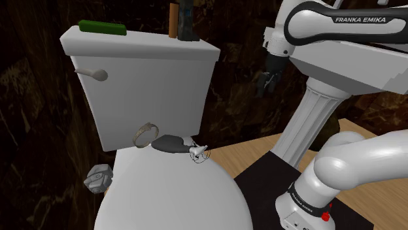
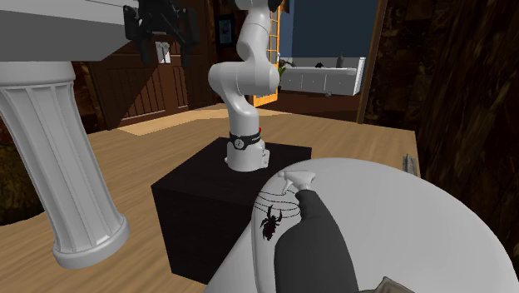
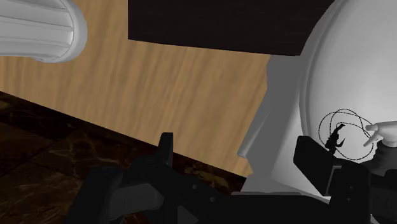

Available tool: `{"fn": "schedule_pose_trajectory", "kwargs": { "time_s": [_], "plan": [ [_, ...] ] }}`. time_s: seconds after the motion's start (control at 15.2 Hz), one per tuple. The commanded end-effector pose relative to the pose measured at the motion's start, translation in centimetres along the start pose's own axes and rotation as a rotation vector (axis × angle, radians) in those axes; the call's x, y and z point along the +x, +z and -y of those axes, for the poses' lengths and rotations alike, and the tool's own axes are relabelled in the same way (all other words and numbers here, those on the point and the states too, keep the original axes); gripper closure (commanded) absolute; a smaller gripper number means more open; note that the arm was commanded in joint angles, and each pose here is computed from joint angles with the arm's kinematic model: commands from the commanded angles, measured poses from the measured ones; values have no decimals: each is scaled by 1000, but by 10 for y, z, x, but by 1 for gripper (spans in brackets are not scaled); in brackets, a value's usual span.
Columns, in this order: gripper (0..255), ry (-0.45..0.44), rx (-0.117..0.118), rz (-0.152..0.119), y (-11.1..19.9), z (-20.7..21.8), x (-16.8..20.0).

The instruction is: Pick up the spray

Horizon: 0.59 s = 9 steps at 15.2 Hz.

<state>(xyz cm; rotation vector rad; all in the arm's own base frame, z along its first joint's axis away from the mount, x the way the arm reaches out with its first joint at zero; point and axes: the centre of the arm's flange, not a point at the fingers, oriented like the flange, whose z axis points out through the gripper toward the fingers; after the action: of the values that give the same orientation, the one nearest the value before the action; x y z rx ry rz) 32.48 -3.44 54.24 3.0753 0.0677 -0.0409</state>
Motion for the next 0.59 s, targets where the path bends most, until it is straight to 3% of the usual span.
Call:
{"fn": "schedule_pose_trajectory", "kwargs": {
  "time_s": [0.0,0.53],
  "plan": [
    [0,0,0,0,0,0,0],
    [0,2,26,86,43,85,51]
  ]
}}
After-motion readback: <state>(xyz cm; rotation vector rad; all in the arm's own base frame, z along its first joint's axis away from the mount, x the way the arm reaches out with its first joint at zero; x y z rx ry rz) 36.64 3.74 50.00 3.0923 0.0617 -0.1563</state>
